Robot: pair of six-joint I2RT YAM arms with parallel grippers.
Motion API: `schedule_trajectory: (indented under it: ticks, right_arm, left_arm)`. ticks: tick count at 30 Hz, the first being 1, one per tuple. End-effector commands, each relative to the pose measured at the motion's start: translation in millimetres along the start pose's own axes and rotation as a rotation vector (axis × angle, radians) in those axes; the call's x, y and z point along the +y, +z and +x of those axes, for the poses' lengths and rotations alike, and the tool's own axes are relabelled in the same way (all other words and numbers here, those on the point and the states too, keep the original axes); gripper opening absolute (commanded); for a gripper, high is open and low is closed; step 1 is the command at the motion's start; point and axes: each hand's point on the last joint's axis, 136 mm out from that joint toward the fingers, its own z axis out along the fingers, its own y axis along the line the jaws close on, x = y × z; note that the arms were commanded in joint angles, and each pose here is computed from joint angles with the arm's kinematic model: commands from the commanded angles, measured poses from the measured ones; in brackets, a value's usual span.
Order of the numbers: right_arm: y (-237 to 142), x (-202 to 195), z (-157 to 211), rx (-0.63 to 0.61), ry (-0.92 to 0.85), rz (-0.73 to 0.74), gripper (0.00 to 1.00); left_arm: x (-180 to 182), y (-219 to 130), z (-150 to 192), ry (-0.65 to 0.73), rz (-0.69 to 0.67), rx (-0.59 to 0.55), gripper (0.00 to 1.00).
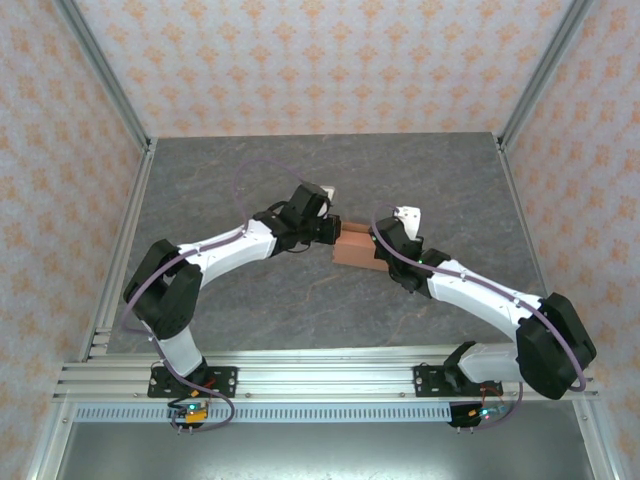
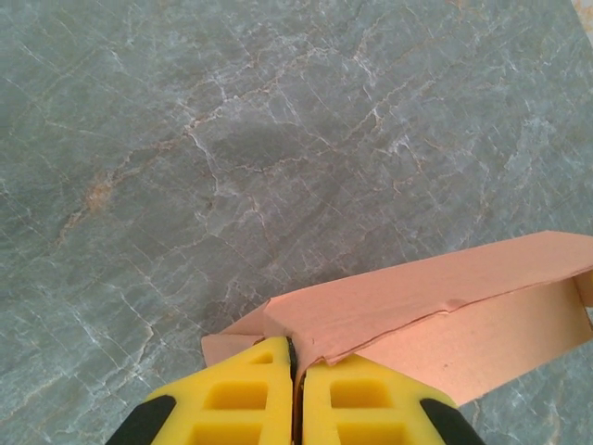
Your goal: Fold the paper box
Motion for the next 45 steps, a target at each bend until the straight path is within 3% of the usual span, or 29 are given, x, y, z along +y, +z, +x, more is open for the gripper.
schedule_trajectory:
  ticks: [1, 7, 13, 16, 18, 20, 27, 35, 39, 45]
  right_arm:
    - [-3, 4, 0, -0.007, 0.015, -0.012, 0.04]
    - [-3, 3, 2, -0.022, 0.026, -0.026, 0.05]
    - [-5, 5, 13, -0.024, 0.032, -0.1, 0.18]
    - [-17, -2, 9, -0.042, 0.095, -0.113, 0.32]
    - [-28, -12, 3, -0.048, 0.171, -0.093, 0.49]
    - [-39, -27, -1, -0.035, 0.313, -0.03, 0.61]
    - [-61, -29, 3, 0.096, 0.775, -0.014, 0.89]
    - [-36, 11, 14, 0.332, 1.355, -0.085, 0.93]
    - [-22, 28, -5, 0.345, 1.434, -0.129, 0.93]
    - [1, 41, -2, 0.369, 1.515, -0.127, 0.88]
  left_arm:
    - [-2, 3, 27, 0.088, -0.048, 0.051, 0.08]
    - [9, 5, 40, 0.145, -0.102, 0.021, 0.08]
    - [9, 17, 50, 0.23, -0.123, -0.085, 0.08]
    - [9, 19, 47, 0.258, -0.151, -0.16, 0.08]
    - [10, 17, 43, 0.258, -0.172, -0.211, 0.08]
    - [14, 15, 37, 0.25, -0.196, -0.248, 0.08]
    - [23, 6, 31, 0.226, -0.252, -0.349, 0.08]
    - [22, 0, 24, 0.227, -0.272, -0.429, 0.08]
    - [20, -3, 24, 0.215, -0.263, -0.453, 0.09]
    - [20, -1, 26, 0.218, -0.269, -0.458, 0.09]
